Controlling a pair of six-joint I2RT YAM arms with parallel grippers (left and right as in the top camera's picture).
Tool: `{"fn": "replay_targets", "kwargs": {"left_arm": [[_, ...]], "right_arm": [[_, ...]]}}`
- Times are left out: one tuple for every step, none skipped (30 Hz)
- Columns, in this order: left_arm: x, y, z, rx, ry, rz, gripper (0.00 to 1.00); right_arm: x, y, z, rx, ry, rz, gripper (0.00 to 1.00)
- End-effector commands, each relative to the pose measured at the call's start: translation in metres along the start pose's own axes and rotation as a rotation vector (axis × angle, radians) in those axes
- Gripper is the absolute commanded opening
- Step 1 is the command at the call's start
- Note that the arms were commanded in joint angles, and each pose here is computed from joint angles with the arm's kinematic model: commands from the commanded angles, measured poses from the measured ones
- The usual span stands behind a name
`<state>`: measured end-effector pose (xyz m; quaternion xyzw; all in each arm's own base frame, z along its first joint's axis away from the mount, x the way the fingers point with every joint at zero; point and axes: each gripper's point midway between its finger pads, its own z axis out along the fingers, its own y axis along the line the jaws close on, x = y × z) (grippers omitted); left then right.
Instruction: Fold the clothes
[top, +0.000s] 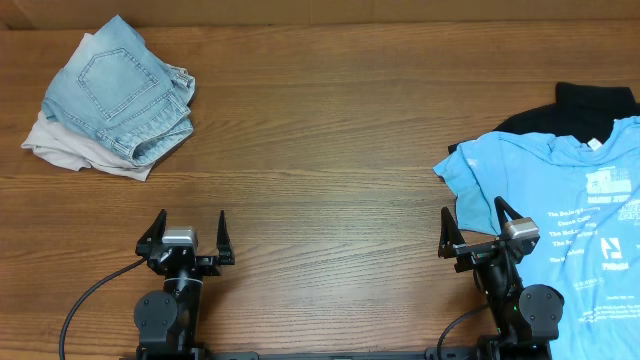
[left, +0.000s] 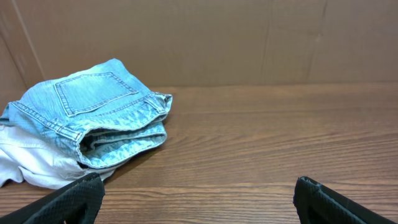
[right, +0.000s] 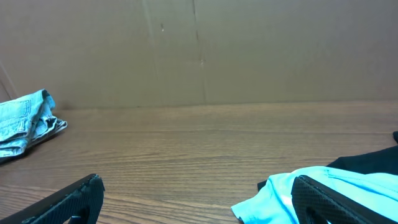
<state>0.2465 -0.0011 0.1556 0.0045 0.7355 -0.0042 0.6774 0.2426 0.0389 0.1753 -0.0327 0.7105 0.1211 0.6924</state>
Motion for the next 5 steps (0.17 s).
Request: {"fn": "replay_targets", "kwargs": {"left_arm": [[-0.0002,0.0,-0.0004,-0.002,-0.005,-0.004,1.0],[-0.0003,0.0,-0.0004,-0.002,-0.006,-0.004,1.0],[-0.0002,0.0,-0.0004,-0.002,-0.005,-0.004,1.0],[-0.0002,0.0,-0.0004,-0.002,-0.005,-0.005,1.0],[-0.0003,0.0,-0.0004,-0.002,-0.006,-0.004,1.0]], "right_arm": [[0.0006,-0.0015,-0.0002,0.005,-0.009,-0.005,1.0],[0.0006,-0.0015,-0.0002,0.005,-0.009,-0.004,1.0],[0.0006,-0.0015,-0.0002,0.005,-0.009,-0.005,1.0],[0.0006,-0.0015,-0.0002,0.005,-0.009,-0.005,1.0],[0.0006,-0.0015,-0.0002,0.005,-0.009,-0.005,1.0]]}}
